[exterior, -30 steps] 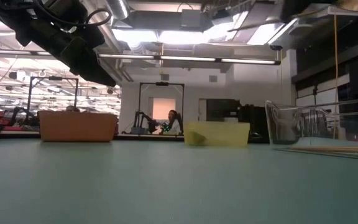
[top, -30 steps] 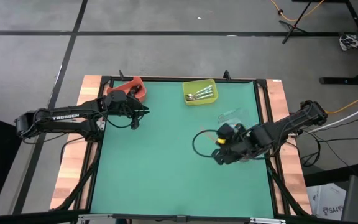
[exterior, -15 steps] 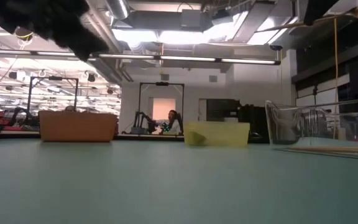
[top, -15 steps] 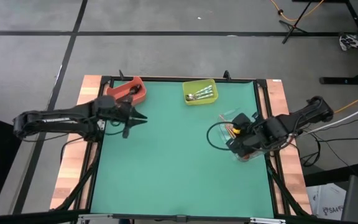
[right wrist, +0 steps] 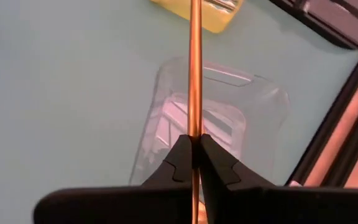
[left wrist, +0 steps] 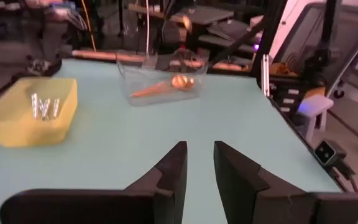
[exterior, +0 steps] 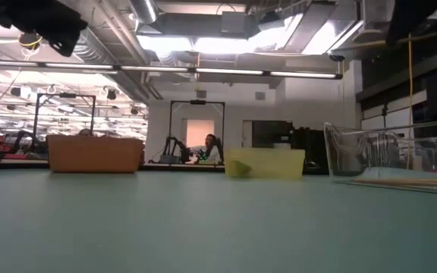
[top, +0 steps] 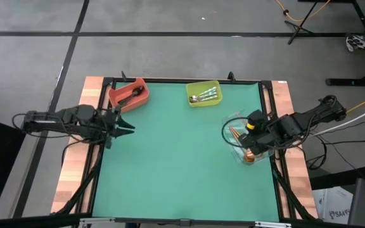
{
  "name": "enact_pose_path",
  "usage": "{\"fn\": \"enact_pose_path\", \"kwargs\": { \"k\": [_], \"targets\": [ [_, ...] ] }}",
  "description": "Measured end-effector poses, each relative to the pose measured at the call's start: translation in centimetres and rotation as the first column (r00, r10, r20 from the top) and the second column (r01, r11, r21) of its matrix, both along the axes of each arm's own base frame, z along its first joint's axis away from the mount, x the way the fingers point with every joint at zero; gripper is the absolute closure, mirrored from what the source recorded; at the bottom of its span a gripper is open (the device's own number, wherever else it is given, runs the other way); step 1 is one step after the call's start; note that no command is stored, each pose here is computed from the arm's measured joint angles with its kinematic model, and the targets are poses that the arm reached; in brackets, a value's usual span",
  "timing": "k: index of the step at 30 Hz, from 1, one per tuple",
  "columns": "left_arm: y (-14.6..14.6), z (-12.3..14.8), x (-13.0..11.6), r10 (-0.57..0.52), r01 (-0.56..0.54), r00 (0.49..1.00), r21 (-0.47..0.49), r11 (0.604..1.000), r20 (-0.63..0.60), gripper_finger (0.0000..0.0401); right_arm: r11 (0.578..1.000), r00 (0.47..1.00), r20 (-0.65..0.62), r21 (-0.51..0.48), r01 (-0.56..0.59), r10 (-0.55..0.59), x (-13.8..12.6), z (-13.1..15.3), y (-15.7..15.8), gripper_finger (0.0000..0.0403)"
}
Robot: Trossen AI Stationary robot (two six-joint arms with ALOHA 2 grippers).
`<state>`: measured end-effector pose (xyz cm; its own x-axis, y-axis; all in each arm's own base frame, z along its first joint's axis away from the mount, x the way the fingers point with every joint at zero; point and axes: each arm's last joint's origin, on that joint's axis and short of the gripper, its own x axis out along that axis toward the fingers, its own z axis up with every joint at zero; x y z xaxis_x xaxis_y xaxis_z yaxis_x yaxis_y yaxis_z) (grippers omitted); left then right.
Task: Sort silverware by color (type)
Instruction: Put the gold spoon into the transparent bin
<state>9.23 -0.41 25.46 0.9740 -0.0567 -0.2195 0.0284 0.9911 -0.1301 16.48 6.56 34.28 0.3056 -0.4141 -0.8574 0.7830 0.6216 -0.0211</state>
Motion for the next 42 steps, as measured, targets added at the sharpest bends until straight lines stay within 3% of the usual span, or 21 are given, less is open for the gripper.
{"fn": "enact_pose_path", "kwargs": {
  "k": [6, 17, 25, 32, 42],
  "targets": [
    [-0.6, 0.0, -0.5, -0.079, 0.075, 0.995, 0.066, 0.995, 0.060, 0.0328, 0.998, 0.998, 0.032, 0.024, 0.055, -0.056, -1.8, -1.4, -0.9, 0.0402],
    [-1.0, -5.1, 1.4, -0.112, 0.080, 0.971, 0.157, 0.984, 0.212, 0.0328, 0.996, 0.992, 0.105, 0.051, 0.072, -0.077, -3.4, -4.8, -1.7, 0.0402],
    [-0.2, -7.4, 1.7, -0.020, -0.014, 0.983, 0.185, 0.983, 0.181, 0.0328, 0.995, 0.988, 0.134, 0.068, 0.072, -0.080, -3.9, -6.4, -2.0, 0.0402],
    [0.4, -7.7, 1.8, -0.052, 0.008, 0.979, 0.221, 0.975, 0.196, 0.0328, 0.996, 0.989, 0.122, 0.059, 0.073, -0.080, -4.0, -6.8, -2.0, 0.0402],
    [1.3, -7.9, 1.7, 0.000, -0.049, 0.981, 0.251, 0.967, 0.192, 0.0328, 0.995, 0.982, 0.162, 0.046, 0.094, -0.100, -3.8, -6.7, -2.0, 0.0402]
  ]
}}
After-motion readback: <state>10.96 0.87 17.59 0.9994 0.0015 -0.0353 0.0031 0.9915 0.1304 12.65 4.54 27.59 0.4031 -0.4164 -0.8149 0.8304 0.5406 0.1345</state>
